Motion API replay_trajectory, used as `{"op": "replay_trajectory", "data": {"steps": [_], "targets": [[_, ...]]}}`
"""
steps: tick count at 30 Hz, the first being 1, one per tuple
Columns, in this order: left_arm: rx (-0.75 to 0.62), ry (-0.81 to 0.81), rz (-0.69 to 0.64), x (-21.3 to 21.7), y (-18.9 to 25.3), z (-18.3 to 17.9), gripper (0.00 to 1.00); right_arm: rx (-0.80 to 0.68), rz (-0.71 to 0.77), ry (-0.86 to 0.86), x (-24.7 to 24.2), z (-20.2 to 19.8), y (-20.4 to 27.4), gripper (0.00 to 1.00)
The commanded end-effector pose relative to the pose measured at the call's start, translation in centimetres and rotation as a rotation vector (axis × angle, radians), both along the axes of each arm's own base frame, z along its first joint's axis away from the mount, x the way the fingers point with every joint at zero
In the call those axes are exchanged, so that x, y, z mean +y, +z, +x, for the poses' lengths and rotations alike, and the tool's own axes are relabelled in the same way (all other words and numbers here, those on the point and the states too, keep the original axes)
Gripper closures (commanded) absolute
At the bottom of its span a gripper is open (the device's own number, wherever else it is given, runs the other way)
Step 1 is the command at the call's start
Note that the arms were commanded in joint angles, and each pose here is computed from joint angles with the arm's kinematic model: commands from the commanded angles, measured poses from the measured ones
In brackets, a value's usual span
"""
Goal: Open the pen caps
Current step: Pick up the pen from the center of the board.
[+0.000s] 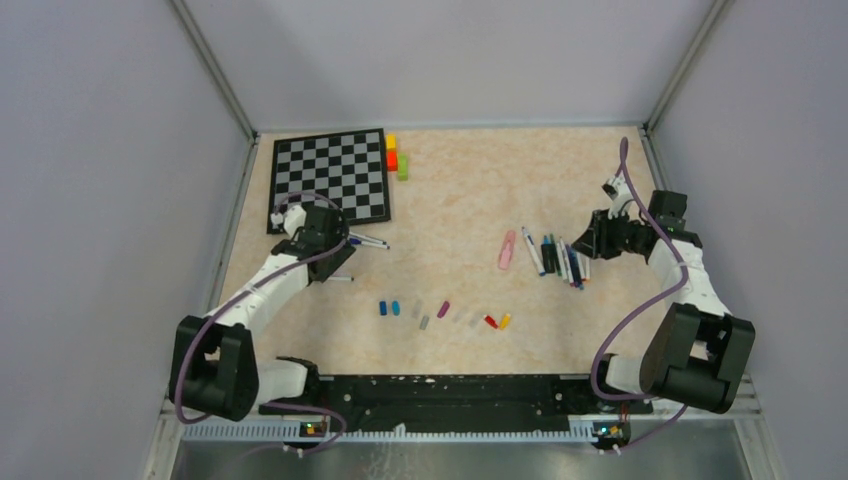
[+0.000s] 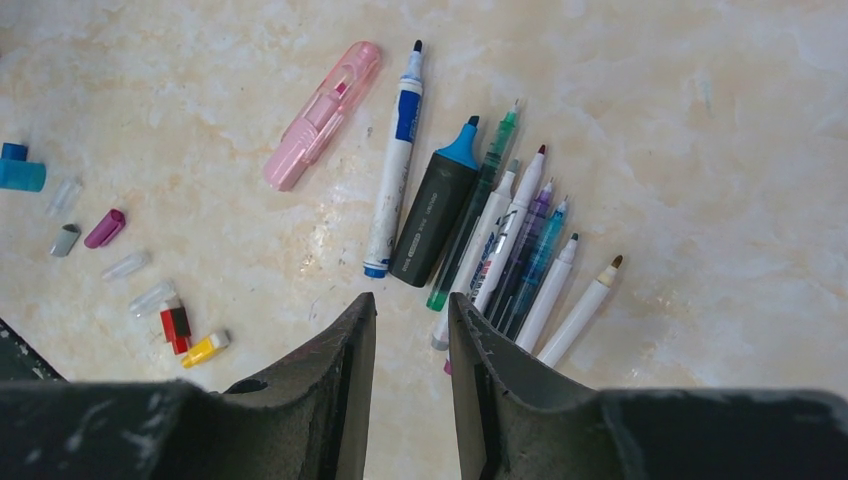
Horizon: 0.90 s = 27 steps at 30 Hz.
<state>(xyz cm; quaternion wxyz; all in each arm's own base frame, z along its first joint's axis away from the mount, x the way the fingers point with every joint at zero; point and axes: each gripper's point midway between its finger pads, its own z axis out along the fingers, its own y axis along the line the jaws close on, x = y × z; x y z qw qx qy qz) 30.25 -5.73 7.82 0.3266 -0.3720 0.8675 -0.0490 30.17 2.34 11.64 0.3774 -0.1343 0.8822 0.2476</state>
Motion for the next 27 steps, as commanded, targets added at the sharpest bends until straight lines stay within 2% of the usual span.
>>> {"op": "replay_trajectory", "data": {"steps": [1, 14, 27], "targets": [[0.003, 0.052, -0.018, 1.6, -0.6, 0.8, 0.37, -0.1, -0.022, 0.013, -0.5, 1.0, 2.8, 0.68], [0.08, 0.111, -0.036, 3.4, -2.4, 2.0, 0.37, -0.097, -0.028, 0.009, -0.6, 1.1, 2.6, 0.68], [0.096, 0.133, -0.037, 4.0, -3.3, 3.2, 0.43, -0.096, -0.031, 0.005, -0.7, 1.2, 2.6, 0.68]]}}
